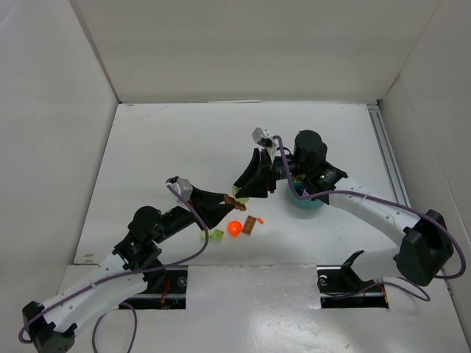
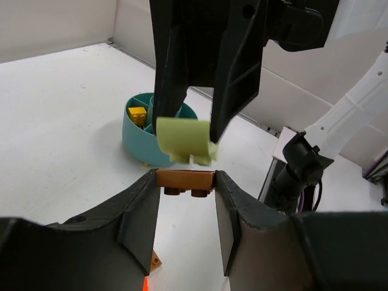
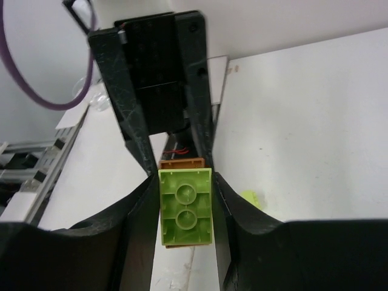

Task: Sort the legos into containers by color

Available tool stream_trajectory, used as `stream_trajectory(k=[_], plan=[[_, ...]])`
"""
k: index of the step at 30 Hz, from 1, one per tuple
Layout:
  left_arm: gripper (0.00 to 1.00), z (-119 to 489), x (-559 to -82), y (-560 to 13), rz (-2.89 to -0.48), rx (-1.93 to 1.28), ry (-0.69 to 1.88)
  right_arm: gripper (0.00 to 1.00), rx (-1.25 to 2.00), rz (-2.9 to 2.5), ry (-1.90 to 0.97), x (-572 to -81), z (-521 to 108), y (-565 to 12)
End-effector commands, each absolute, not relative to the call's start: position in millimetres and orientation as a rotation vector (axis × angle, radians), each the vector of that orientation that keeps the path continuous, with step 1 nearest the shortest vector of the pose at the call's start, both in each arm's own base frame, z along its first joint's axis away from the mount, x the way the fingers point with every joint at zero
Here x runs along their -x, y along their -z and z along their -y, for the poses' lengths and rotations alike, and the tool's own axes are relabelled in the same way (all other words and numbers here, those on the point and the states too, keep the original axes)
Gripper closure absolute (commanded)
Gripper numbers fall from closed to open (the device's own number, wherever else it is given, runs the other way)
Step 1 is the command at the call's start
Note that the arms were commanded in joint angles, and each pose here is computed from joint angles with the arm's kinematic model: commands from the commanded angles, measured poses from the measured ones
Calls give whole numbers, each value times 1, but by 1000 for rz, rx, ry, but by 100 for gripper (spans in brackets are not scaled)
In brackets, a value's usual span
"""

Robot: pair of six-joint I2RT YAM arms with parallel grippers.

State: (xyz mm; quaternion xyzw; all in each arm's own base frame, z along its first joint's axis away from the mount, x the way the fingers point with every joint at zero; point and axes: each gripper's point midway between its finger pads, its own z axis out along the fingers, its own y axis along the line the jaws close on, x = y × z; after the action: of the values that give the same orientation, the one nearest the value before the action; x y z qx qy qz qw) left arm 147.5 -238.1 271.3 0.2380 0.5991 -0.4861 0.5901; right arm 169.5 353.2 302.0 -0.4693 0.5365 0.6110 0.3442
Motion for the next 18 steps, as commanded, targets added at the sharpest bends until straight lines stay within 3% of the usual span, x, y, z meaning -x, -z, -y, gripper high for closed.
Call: stream_trajectory(k=[1, 11, 18], plan=[[88, 230, -152, -282, -1368, -489, 1111, 92, 1161, -1334, -1506, -189, -335, -319], [88, 219, -166, -261, -1469, -351, 1072, 92, 971, -1372, -1240, -253, -253, -318], [88, 197, -204, -227, -1738, -35, 892, 93, 837, -1480, -1059, -294, -195, -275]])
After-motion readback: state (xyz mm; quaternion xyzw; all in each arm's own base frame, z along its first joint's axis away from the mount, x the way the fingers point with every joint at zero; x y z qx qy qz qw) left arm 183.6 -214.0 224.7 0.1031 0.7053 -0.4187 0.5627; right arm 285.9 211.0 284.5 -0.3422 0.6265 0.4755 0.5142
